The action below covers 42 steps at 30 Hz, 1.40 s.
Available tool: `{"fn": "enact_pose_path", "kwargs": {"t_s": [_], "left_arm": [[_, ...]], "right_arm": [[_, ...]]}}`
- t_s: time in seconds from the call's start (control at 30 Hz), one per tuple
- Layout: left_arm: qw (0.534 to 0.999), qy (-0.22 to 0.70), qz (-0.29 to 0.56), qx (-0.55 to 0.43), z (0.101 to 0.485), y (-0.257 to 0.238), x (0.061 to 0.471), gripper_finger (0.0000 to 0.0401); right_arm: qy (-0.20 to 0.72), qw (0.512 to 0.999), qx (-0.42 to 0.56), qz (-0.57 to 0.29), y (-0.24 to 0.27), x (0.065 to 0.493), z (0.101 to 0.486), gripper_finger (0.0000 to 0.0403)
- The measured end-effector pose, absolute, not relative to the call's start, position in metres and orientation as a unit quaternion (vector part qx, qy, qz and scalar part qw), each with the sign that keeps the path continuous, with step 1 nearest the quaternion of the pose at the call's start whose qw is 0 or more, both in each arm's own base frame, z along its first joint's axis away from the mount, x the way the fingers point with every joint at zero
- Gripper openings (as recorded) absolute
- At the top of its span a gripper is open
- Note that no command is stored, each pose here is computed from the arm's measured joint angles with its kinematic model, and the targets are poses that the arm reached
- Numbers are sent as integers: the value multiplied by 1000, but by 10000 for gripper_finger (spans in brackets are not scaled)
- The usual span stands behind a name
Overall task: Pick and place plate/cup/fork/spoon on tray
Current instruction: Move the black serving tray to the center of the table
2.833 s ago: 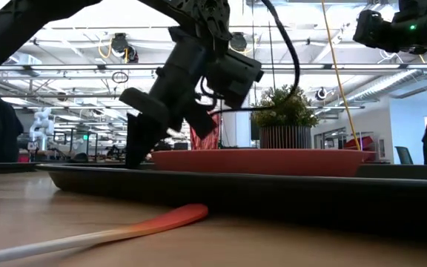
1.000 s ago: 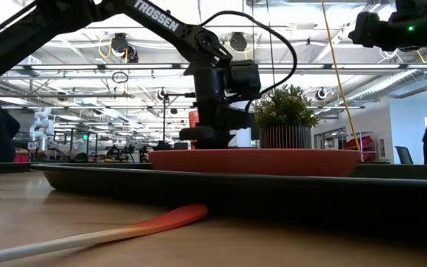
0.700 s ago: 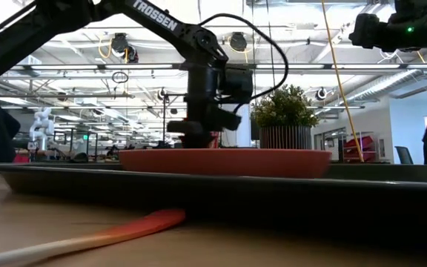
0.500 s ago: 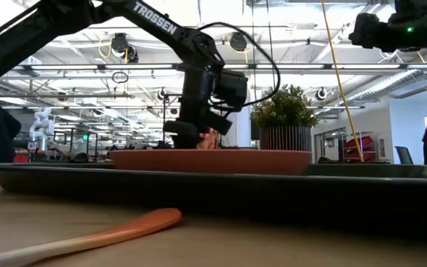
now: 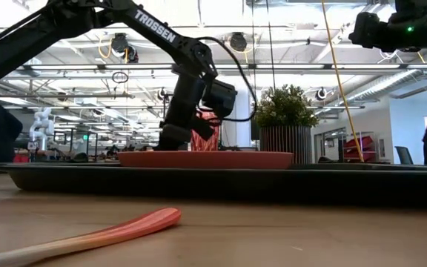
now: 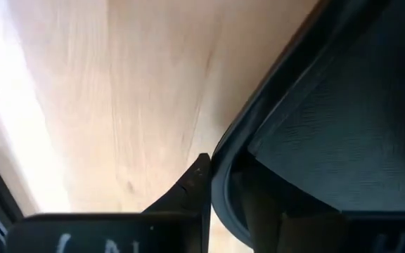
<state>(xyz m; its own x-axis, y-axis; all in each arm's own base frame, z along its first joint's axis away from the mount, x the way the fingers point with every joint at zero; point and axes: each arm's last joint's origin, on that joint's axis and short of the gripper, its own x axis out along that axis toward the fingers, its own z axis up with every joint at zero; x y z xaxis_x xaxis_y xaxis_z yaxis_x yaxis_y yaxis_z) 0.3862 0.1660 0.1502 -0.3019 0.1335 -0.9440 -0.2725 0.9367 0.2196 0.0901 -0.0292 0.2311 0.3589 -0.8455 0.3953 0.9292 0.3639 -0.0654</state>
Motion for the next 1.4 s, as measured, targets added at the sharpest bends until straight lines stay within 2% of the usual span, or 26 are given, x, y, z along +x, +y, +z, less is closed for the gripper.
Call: {"fn": "enact_pose_path", "kwargs": {"t_s": [0.1, 0.27, 0.57, 0.7, 0.9, 1.07, 1.23, 1.4], "left_arm": [[568, 794, 207, -70, 151, 166, 381, 42], [542, 806, 216, -94, 153, 164, 376, 5], [512, 827, 176, -150, 154, 152, 372, 3], [514, 829, 176, -132, 154, 151, 373, 18], [536, 834, 107, -74, 153, 148, 377, 43], [530, 845, 76, -18, 155, 146, 377, 44], [496, 865, 81, 24, 158, 146, 372, 44], [520, 848, 93, 24, 176, 143, 372, 44]], "right_arm": [[-147, 812, -140, -547, -29, 90, 231, 123], [-146, 815, -136, -545, -29, 91, 230, 123], [-144, 814, -139, -545, -29, 91, 230, 123], [-147, 814, -138, -545, -29, 91, 230, 123], [-157, 810, -138, -549, -29, 89, 233, 123], [-159, 808, -141, -550, -29, 88, 233, 123], [-160, 805, -147, -553, -29, 87, 235, 123], [-160, 804, -147, -553, -29, 87, 235, 123]]}}
